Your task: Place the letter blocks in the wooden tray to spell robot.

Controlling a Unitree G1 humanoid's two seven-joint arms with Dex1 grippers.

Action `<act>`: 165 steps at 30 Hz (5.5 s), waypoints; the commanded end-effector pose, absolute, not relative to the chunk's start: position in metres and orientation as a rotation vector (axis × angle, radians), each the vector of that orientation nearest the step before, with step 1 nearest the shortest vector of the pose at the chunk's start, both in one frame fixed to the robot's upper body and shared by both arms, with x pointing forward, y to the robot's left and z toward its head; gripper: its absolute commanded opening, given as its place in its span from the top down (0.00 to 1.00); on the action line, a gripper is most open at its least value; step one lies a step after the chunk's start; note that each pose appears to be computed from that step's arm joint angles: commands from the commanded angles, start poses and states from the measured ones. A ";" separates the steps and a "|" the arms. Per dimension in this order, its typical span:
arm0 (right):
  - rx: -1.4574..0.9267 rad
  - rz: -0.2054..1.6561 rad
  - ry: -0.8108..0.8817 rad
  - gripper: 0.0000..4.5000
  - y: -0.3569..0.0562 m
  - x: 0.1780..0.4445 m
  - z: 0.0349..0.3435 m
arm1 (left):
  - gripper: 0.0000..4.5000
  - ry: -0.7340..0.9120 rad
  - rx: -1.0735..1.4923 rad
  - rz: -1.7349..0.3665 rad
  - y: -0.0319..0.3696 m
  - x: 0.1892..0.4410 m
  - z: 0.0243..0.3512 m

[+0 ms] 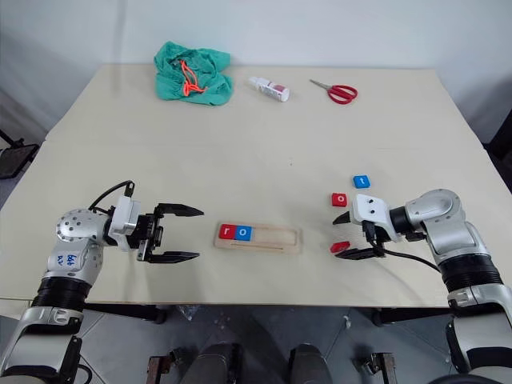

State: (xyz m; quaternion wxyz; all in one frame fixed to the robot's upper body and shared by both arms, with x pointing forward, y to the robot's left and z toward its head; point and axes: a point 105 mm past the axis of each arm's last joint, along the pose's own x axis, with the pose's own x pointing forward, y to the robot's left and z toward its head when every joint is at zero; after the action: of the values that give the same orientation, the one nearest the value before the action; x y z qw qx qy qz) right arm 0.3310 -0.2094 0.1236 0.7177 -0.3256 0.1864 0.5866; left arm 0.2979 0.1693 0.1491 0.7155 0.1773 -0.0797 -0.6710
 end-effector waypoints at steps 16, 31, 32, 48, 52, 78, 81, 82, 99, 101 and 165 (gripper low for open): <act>-0.742 1.242 0.322 0.01 -0.212 0.344 0.156 | 0.00 -0.237 0.392 -1.501 0.164 0.299 0.155; -0.718 1.203 0.368 0.01 -0.225 0.336 0.139 | 0.00 -0.243 0.375 -1.504 0.162 0.298 0.154; -0.715 1.194 0.372 0.01 -0.226 0.336 0.136 | 0.00 -0.241 0.375 -1.506 0.162 0.298 0.154; -0.668 1.161 0.382 0.26 -0.221 0.328 0.119 | 0.00 -0.234 0.373 -1.519 0.162 0.299 0.155; -0.653 1.172 0.377 0.56 -0.214 0.326 0.118 | 0.00 -0.236 0.374 -1.519 0.161 0.301 0.155; -0.603 1.234 0.373 0.67 -0.099 0.317 0.171 | 0.00 -0.207 0.383 -1.549 0.164 0.308 0.143; -0.601 1.261 0.351 0.67 -0.082 0.318 0.170 | 0.00 -0.220 0.385 -1.551 0.161 0.310 0.145; -0.604 1.264 0.350 0.67 -0.078 0.319 0.170 | 0.00 -0.223 0.385 -1.552 0.160 0.311 0.146; -0.653 1.291 0.362 0.67 -0.049 0.329 0.156 | 0.00 -0.222 0.375 -1.585 0.155 0.309 0.144; -0.654 1.295 0.365 0.67 -0.047 0.329 0.156 | 0.00 -0.222 0.376 -1.583 0.155 0.309 0.144; -0.325 0.561 0.188 0.01 -0.230 0.324 0.168 | 0.00 -0.253 0.366 -1.573 0.145 0.323 0.147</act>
State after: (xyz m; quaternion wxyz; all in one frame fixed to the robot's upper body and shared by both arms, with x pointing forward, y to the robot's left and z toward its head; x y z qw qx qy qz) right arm 0.3290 -0.2271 0.1568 0.9438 -0.1478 0.1037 0.2768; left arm 0.3320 0.1446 0.1430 0.7255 0.1418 -0.1107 -0.6642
